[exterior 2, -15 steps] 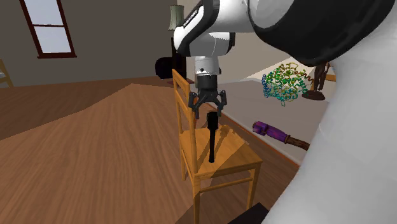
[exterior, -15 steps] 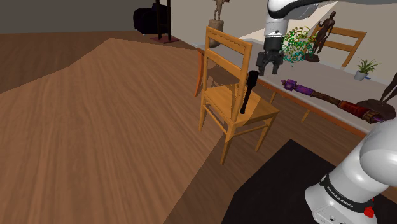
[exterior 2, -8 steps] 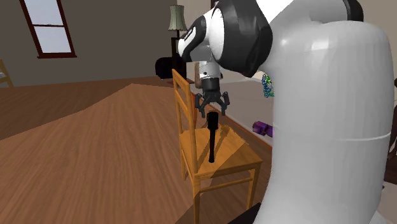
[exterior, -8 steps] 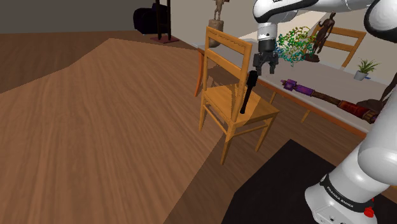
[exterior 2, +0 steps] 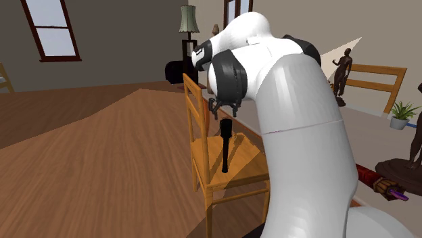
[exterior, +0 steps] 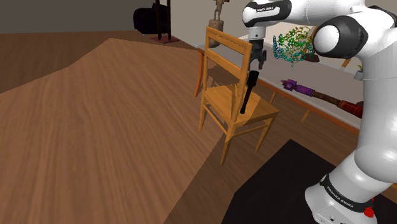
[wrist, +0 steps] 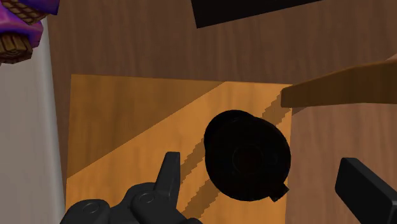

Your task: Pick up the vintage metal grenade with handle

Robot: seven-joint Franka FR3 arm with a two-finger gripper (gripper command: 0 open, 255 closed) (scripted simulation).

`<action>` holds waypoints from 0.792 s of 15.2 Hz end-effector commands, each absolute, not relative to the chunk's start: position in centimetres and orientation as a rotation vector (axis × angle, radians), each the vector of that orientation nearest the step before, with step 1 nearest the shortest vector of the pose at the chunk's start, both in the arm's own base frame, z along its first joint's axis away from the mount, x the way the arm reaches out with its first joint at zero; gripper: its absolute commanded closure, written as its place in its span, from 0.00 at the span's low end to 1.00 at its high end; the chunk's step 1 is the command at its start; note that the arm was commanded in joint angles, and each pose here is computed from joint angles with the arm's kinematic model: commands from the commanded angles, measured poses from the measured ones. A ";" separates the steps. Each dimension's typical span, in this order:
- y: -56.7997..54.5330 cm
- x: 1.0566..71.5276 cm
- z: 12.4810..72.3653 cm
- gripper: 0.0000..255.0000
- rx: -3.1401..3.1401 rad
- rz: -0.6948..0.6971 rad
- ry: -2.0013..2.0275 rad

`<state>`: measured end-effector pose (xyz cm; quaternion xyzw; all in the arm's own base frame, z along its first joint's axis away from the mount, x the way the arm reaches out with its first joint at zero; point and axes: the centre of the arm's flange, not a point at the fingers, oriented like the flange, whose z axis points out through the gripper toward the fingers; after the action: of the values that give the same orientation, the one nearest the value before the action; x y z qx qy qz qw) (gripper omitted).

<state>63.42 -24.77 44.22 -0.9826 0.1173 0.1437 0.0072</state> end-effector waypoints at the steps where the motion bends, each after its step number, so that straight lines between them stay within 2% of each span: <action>1: -25.1 63.8 43.3 0.00 -3.074 0.451 0.368; 8: -25.1 63.8 40.4 0.00 -3.074 0.451 0.368; 9: -25.0 63.8 40.4 1.00 -3.074 0.451 0.368; 12: -25.0 63.8 40.4 1.00 -3.074 0.451 0.368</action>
<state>63.85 -25.02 40.52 -0.9827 0.1175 0.1432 0.0061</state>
